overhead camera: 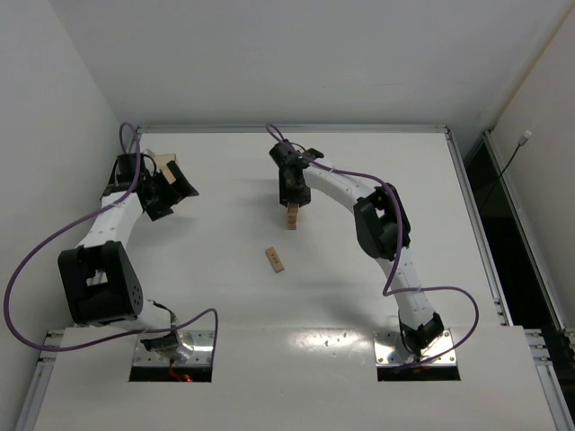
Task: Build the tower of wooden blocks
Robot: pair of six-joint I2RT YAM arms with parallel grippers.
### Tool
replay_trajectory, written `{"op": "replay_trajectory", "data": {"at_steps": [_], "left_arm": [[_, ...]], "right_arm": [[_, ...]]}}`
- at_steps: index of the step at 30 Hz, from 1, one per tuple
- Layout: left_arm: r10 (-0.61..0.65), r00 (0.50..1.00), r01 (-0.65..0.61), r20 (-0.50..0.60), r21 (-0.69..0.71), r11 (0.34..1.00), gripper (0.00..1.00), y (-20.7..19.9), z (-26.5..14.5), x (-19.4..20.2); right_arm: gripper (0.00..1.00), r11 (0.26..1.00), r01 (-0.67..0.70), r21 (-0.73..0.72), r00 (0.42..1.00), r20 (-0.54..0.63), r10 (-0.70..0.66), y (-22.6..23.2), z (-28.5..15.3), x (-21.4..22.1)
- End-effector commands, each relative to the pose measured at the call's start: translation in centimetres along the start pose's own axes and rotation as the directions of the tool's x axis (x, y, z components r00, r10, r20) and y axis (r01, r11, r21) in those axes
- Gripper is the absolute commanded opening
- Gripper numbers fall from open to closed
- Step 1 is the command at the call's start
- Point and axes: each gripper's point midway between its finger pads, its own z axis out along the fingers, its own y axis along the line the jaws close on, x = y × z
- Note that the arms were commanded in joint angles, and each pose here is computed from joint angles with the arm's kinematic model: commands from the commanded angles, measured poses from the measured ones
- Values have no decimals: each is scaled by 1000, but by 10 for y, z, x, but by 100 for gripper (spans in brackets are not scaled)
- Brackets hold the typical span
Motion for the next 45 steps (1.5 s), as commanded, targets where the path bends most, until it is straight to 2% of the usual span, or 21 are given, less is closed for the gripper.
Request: {"op": "replay_trajectory", "data": {"at_steps": [1,6,9,12,17,18,21,23,31,35,37,45], "left_arm": [[-1,1000,1,14,13,1000,100,2,0,-4],[-1,1000,1,14,13,1000,100,2,0,-4],[-1,1000,1,14,13,1000,100,2,0,-4],[-1,1000,1,14,13,1000,100,2,0,-4],[-1,1000,1,14,13,1000,100,2,0,-4],[-1,1000,1,14,13,1000,100,2,0,-4],[-1,1000,1,14,13,1000,100,2,0,-4],[-1,1000,1,14,13,1000,100,2,0,-4],[-1,1000,1,10,21,1000,100,1,2,-4],[-1,1000,1,10,21,1000,100,1,2,-4],[-1,1000,1,10,21,1000,100,1,2,-4],[-10,1000,10,6,30,1000,100,-1,2,-3]], "right_arm": [[38,999,-9,-40,999,47,11,10,-9,-18],[38,999,-9,-40,999,47,11,10,-9,-18],[53,999,-9,-40,999,47,11,10,-9,-18],[54,999,-1,-44,999,47,3,14,-10,-16],[53,999,-4,-54,998,62,7,16,-14,-20],[48,999,5,-53,998,62,-2,15,-14,-20],[45,999,5,-53,998,62,-2,15,-14,-20],[39,999,5,-53,998,62,-2,15,-14,-20],[39,999,5,-53,998,62,-2,15,-14,-20],[62,998,4,-58,998,70,0,17,-14,-22],[68,997,14,-71,997,76,-8,18,-19,-25],[69,998,18,-68,989,149,-8,19,-43,-41]]}}
